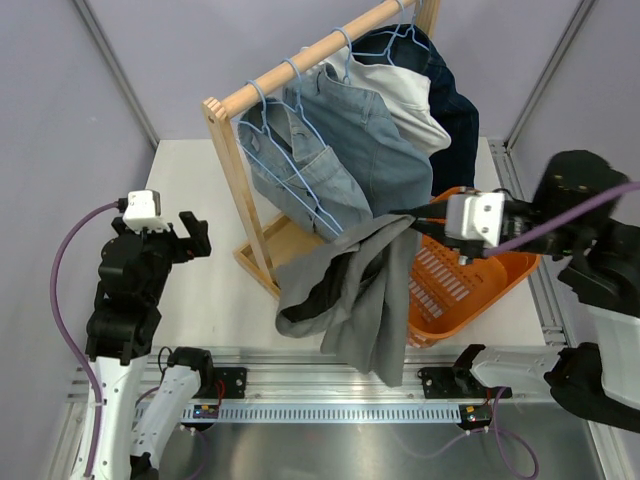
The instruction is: Remove the skirt from the hanger
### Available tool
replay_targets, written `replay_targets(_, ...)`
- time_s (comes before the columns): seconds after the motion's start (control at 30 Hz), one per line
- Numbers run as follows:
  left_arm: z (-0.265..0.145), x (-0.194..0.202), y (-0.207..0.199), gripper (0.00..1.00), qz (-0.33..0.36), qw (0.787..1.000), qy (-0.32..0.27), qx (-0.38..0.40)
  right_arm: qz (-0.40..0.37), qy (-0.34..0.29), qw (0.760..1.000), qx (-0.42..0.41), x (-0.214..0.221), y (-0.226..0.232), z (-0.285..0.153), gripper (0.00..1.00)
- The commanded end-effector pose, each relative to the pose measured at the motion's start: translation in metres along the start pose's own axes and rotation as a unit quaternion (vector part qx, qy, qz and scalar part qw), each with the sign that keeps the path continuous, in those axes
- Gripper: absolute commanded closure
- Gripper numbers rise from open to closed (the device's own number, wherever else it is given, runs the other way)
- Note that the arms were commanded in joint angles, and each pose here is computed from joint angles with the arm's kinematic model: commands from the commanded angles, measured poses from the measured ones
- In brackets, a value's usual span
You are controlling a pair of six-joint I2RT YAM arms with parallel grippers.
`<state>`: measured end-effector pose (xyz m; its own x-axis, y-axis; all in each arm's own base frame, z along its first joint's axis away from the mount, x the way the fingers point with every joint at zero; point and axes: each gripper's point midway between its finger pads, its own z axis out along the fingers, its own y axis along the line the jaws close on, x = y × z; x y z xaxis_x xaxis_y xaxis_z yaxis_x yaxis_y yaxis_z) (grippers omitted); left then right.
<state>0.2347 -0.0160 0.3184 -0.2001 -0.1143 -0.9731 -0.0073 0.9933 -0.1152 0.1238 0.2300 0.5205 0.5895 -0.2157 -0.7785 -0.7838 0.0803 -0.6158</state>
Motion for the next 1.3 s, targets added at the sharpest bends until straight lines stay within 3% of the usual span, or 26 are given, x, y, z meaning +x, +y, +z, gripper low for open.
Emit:
replay_targets(0.0,0.003,-0.035,-0.001,0.01,0.011,0.999,-0.052,-0.002,-0.035,-0.020,0.994,0.101,-0.030,-0.042,-0.029,1.00)
replay_targets(0.23,0.015,-0.035,-0.006,0.01,0.014,0.999,-0.045,0.009,-0.069,0.003,0.958,0.277,-0.051,-0.106,-0.084,1.00)
replay_targets(0.5,0.019,-0.036,-0.009,0.01,0.014,0.999,-0.049,0.016,-0.074,0.027,0.857,0.510,-0.065,-0.172,-0.162,1.00)
replay_targets(0.7,0.020,-0.037,-0.010,0.01,0.019,0.998,-0.051,0.021,-0.077,0.058,0.819,0.565,-0.054,-0.190,-0.182,1.00)
replay_targets(0.93,0.015,-0.034,-0.010,0.01,0.021,0.998,-0.055,0.022,-0.044,0.105,0.814,0.570,-0.010,-0.180,-0.186,1.00)
replay_targets(1.17,0.015,-0.032,-0.012,0.01,0.016,0.998,-0.058,0.028,0.064,0.201,0.854,0.476,0.121,-0.127,-0.139,1.00)
replay_targets(1.27,0.015,-0.031,-0.012,0.01,0.018,0.998,-0.056,0.029,0.120,0.223,0.852,0.457,0.168,-0.110,-0.125,1.00)
